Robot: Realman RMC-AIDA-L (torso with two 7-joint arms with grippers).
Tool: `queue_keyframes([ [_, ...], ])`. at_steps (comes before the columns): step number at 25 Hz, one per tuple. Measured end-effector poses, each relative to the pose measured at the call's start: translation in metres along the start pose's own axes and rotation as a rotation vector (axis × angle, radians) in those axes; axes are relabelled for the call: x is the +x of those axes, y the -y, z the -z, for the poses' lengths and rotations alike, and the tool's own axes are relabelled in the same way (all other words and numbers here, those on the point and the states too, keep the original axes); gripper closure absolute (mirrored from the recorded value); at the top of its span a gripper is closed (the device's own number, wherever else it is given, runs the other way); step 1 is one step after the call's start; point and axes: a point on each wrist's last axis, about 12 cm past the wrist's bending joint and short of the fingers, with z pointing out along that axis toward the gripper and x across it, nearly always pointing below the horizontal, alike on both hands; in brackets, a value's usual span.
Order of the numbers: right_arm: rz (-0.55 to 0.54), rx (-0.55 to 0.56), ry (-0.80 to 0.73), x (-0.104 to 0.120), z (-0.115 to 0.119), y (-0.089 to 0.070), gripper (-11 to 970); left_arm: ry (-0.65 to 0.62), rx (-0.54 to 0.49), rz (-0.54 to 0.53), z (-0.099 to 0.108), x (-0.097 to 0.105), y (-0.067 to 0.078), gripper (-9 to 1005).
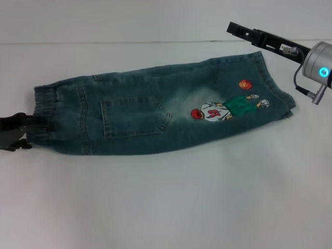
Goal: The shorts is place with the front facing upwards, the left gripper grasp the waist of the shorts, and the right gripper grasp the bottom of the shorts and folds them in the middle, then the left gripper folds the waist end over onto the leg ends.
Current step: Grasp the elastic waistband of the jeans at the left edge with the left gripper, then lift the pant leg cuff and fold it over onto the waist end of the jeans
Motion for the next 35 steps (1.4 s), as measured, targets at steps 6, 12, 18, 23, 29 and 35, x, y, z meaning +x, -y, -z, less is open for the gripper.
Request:
queue_keyframes([
  [6, -0.013, 0.008, 0.009, 0.001, 0.002, 0.002, 63, 0.003, 0.024, -0.014, -0.004, 0.000, 0.004, 190],
  [12, -0.019, 0.012, 0.009, 0.003, 0.003, 0.003, 74, 0.022, 0.059, -0.034, -0.004, -0.001, 0.008, 444],
  [18, -0.023, 0.012, 0.009, 0.004, 0.003, 0.003, 86, 0.015, 0.065, -0.046, -0.005, 0.000, 0.009, 641],
  [23, -0.025, 0.012, 0.010, 0.004, 0.003, 0.003, 96, 0.009, 0.070, -0.057, -0.007, 0.003, 0.008, 748],
  [29, -0.026, 0.011, 0.009, 0.005, 0.003, 0.003, 108, 0.020, 0.107, -0.092, -0.006, 0.003, 0.010, 913],
  [35, -0.005, 0.010, 0.002, 0.007, 0.003, 0.002, 119, 0.049, 0.200, -0.151, -0.002, 0.004, 0.016, 920],
])
